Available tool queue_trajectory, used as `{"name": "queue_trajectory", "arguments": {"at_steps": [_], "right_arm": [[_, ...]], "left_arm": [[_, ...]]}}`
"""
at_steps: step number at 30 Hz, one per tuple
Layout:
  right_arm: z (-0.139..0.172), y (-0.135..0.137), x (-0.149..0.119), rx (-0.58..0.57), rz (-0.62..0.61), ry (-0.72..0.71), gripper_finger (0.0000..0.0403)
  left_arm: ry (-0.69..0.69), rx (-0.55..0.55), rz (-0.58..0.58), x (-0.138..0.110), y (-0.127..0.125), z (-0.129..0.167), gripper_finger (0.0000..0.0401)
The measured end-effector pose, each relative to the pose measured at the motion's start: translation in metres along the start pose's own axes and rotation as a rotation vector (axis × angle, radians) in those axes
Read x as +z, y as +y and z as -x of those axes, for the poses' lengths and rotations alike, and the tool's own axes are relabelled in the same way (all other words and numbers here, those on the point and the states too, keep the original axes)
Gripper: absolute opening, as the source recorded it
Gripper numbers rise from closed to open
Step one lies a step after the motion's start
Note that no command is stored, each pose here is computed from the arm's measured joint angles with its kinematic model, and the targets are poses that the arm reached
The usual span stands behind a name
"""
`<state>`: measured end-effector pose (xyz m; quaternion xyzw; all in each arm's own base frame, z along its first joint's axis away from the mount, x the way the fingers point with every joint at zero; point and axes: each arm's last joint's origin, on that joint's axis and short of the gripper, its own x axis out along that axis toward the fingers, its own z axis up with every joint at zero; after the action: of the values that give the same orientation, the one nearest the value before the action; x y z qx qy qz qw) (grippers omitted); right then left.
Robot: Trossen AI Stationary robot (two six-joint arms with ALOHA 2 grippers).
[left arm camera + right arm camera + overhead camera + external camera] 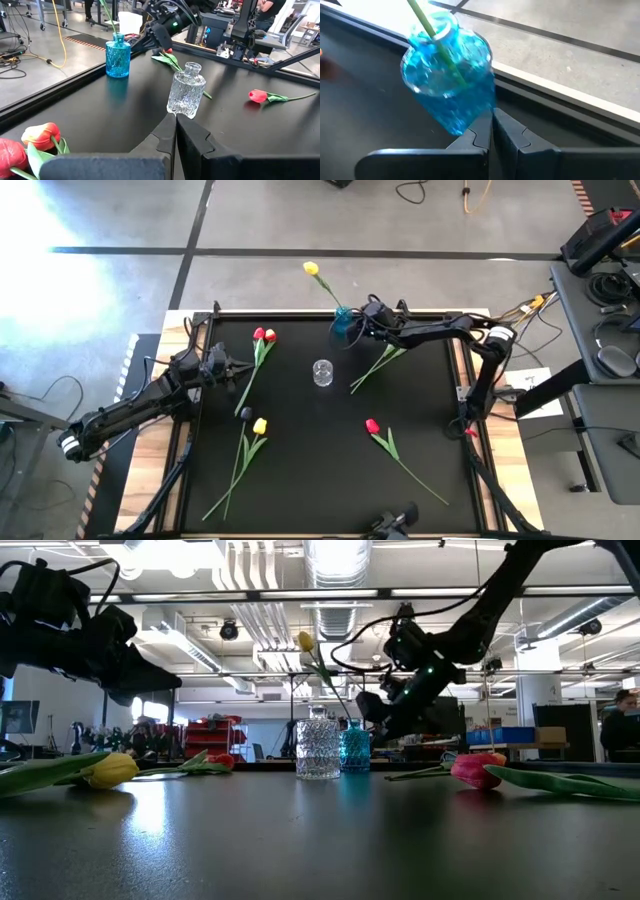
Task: Sort flowers into vase by color
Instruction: Put the right yellow tulip into the blue vase
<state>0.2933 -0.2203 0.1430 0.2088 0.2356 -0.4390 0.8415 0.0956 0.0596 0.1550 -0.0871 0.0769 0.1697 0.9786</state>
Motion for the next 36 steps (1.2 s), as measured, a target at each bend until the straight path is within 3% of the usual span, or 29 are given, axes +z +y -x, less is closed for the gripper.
{"name": "queue_trajectory", "arguments": {"at_steps": [10,36], "right_arm": [[-0.025,0.001,0.0,0.028,-0.011,0.036,0.0009],[-0.025,0.005,0.005,0.113,-0.001,0.008,0.0009]], "left_arm": [[0.0,0.0,0.0,0.0,0.0,0.0,0.0],[0.0,0.0,0.0,0.0,0.0,0.0,0.0]]}}
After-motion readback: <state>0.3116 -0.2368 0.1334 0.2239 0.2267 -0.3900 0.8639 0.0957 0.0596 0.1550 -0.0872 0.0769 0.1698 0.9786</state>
